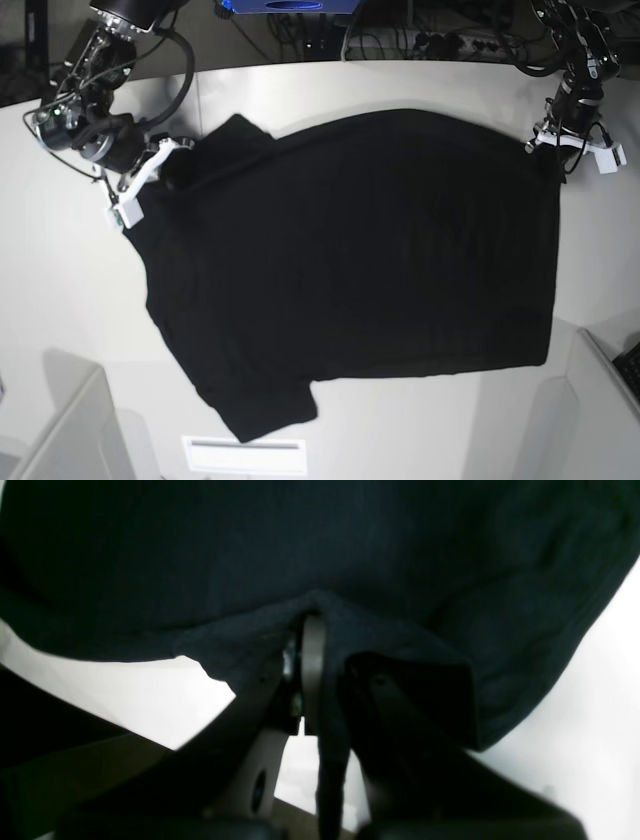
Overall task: Fold the T-shirt properly
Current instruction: 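Pull the held shoulder edge toward the robot with both grippers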
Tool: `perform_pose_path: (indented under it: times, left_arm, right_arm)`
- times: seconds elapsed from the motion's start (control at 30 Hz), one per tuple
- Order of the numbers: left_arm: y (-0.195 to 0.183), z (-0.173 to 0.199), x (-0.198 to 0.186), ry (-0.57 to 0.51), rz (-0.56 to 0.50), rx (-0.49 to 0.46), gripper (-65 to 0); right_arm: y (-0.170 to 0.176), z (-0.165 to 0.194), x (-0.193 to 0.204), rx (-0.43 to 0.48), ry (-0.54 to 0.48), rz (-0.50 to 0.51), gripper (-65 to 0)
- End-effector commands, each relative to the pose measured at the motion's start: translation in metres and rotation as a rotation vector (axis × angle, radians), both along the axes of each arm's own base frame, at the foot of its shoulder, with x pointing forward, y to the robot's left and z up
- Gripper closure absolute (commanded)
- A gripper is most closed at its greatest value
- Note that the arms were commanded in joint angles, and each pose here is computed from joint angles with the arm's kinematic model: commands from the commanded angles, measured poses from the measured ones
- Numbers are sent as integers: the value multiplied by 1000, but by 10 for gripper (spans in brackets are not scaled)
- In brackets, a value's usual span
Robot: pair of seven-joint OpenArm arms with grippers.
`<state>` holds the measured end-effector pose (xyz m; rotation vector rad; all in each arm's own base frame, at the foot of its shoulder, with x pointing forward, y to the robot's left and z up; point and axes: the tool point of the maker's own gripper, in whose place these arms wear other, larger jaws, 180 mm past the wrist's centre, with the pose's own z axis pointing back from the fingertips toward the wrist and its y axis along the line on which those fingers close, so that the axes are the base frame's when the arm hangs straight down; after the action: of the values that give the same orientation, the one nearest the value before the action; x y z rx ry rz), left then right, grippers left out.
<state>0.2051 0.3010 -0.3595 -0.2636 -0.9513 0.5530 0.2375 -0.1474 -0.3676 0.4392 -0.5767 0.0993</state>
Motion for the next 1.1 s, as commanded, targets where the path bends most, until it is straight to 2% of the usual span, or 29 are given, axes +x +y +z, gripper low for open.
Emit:
perform_pose_path:
  times: [0.0, 0.13, 0.47, 0.6, 0.73, 1.07]
  left_arm:
    - [7, 11, 4, -32, 22, 6, 0]
    - [11, 12, 9, -33, 66, -14, 0]
    - [14, 22, 30, -86, 78, -17, 0]
    - [23, 19, 35, -74, 147, -44, 0]
    - [25, 17, 45, -84, 161, -65, 0]
    - [29, 11, 61, -96, 183, -104, 0]
  right_arm:
    - [-2, 12, 12, 6, -47, -11, 0]
    - [-1, 12, 24, 62, -20, -75, 0]
    - [5, 6, 59, 140, -2, -82, 0]
    - [8, 5, 72, 170, 4, -80, 0]
    - [12, 5, 86, 204, 8, -82, 0]
    - [-6, 9, 121, 226, -8, -109, 0]
